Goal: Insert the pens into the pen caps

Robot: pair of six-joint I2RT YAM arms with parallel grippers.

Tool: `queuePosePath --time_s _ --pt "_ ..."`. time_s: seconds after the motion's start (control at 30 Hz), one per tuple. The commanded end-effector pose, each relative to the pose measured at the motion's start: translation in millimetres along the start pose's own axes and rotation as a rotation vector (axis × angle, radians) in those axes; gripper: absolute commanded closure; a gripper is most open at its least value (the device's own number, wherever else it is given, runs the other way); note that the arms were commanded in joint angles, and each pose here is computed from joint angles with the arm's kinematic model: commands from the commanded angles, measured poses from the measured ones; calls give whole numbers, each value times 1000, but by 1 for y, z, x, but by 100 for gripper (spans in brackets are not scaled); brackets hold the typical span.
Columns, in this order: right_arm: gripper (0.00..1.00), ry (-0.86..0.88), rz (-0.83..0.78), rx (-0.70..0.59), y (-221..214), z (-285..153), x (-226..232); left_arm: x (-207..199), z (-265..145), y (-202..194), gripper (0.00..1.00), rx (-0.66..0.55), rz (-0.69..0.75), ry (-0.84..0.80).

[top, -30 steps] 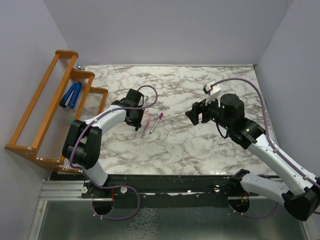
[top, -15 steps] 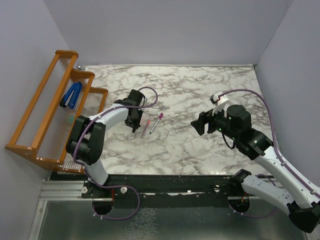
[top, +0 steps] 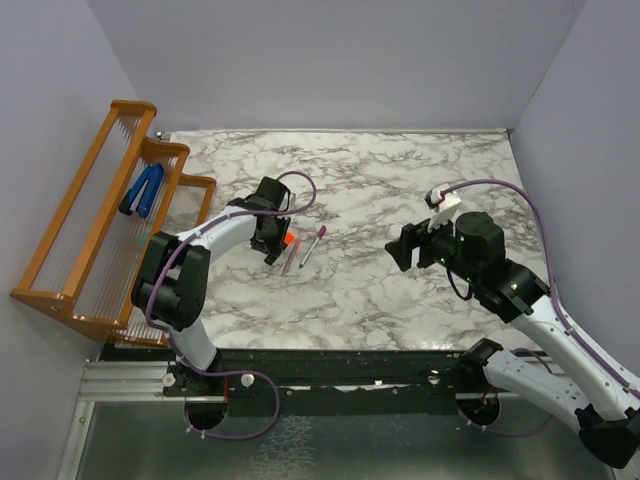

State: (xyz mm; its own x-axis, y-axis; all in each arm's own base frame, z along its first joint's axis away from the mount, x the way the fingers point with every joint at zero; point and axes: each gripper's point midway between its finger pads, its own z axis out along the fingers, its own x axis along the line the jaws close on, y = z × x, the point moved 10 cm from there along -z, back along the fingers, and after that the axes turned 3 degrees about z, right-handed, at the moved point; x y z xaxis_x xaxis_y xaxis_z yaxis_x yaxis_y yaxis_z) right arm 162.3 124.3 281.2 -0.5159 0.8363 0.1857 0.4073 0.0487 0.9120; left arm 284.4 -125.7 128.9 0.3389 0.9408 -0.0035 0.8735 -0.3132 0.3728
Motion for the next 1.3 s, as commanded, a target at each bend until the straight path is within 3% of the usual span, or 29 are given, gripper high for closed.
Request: queuePosePath --time_s 0.0,0.2,0.3,0.33,0.37,0.73,1.27 --pt "23 -73 36 -18 0 -4 -4 -6 -40 29 66 -184 30 -90" --pt "16 -134 127 -83 13 -2 -3 -8 -100 43 63 -529 27 -133" --pt "14 -158 137 -100 21 0 -3 -4 -116 38 13 -683 35 -100" --pt "14 -174 131 -98 24 1 -4 -2 -121 36 3 -729 36 -80" --pt "14 -193 126 -98 26 1 -5 -1 -124 34 2 -770 37 -64" --pt "14 -336 99 -127 31 6 -17 7 -159 14 1 -1051 37 -7" --pt "16 -322 80 -97 25 19 -17 9 -155 12 1 -1028 41 8"
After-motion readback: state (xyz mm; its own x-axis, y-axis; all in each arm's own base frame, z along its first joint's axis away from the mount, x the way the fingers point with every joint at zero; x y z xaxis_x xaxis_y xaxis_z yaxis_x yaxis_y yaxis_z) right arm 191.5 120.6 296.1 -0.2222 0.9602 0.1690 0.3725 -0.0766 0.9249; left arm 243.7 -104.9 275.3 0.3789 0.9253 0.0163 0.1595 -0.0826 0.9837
